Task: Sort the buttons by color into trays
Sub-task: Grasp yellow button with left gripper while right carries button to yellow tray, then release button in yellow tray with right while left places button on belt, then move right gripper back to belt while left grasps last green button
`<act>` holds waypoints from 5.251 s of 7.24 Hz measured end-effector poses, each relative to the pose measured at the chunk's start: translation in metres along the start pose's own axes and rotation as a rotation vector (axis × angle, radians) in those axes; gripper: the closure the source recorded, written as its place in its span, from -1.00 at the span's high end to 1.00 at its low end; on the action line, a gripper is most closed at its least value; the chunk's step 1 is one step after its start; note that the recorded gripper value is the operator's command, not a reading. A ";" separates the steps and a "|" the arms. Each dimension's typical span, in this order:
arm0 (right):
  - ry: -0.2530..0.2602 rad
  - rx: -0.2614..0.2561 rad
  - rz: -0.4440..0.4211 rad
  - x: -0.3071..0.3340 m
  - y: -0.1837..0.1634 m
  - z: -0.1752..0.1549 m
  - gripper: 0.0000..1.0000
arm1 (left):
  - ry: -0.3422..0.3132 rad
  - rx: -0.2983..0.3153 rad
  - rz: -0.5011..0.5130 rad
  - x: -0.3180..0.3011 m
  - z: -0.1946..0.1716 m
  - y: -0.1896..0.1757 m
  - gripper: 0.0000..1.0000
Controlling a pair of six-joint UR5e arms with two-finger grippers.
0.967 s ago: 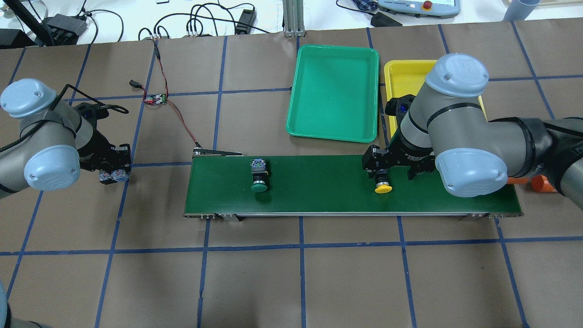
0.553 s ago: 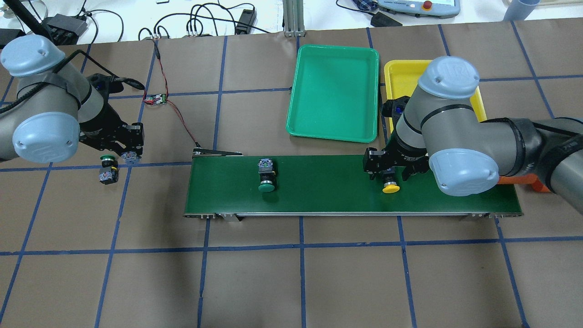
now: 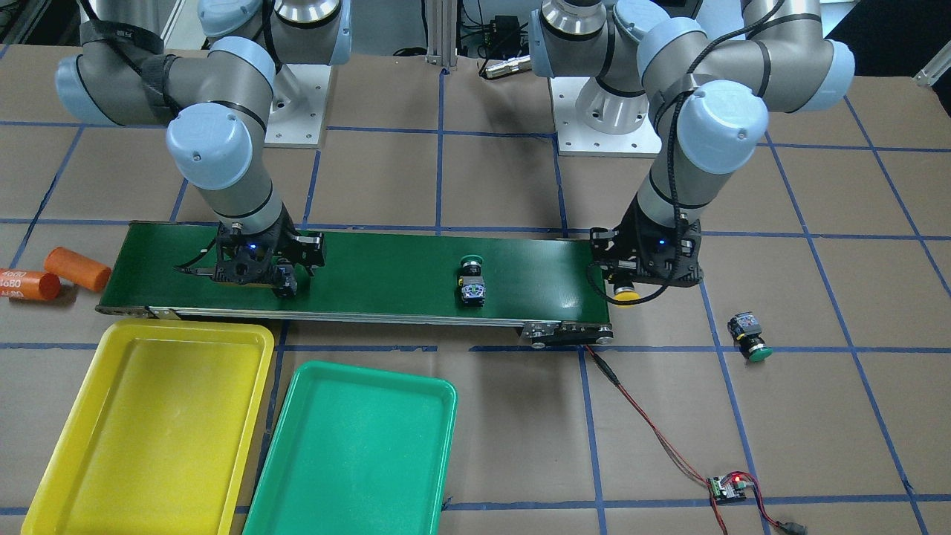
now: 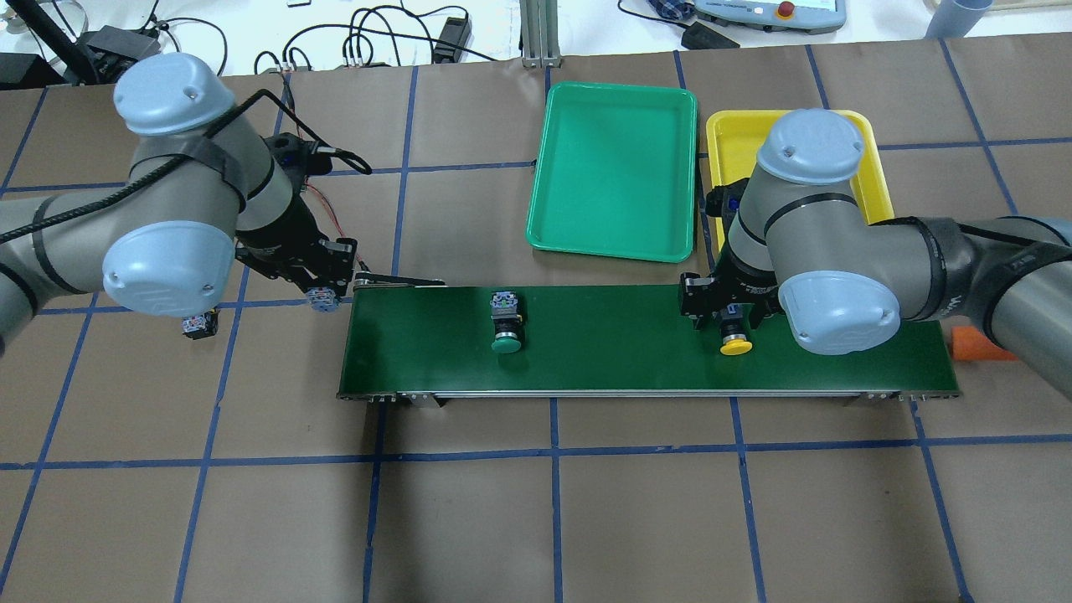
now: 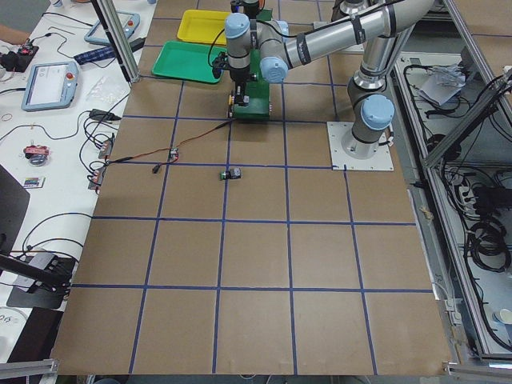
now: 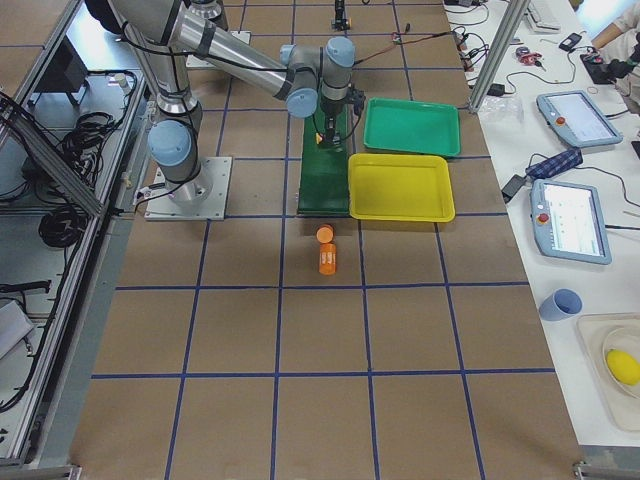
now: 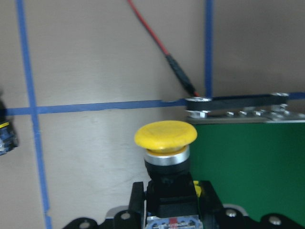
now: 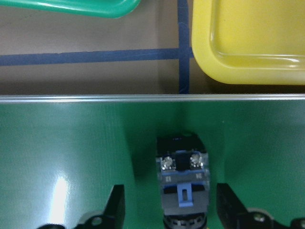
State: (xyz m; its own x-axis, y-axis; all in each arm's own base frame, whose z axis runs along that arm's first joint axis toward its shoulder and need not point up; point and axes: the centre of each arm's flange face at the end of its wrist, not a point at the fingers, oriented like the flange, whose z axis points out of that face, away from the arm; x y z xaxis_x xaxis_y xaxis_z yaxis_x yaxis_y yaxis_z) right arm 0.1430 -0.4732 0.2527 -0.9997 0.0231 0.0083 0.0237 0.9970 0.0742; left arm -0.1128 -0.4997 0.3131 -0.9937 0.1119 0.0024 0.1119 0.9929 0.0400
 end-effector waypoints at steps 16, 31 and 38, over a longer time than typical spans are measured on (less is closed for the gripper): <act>0.007 -0.096 -0.225 0.225 -0.192 0.009 1.00 | -0.032 -0.004 -0.084 -0.128 -0.019 -0.007 1.00; -0.020 0.022 -0.132 0.052 0.005 -0.003 0.84 | 0.019 0.071 -0.184 -0.265 0.114 -0.025 -1.00; -0.140 0.021 0.035 0.039 0.002 0.001 0.84 | 0.073 0.039 0.037 -0.043 -0.001 -0.009 -1.00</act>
State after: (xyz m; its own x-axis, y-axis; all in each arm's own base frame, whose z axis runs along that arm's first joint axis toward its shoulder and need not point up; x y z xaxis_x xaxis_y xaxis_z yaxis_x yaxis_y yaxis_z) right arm 0.1043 -0.4705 0.2518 -0.9894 0.0663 -0.1291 0.0596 0.9967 0.0552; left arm -0.0710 -0.5134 0.3132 -0.9862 0.1468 0.0762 0.1471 0.9891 -0.0008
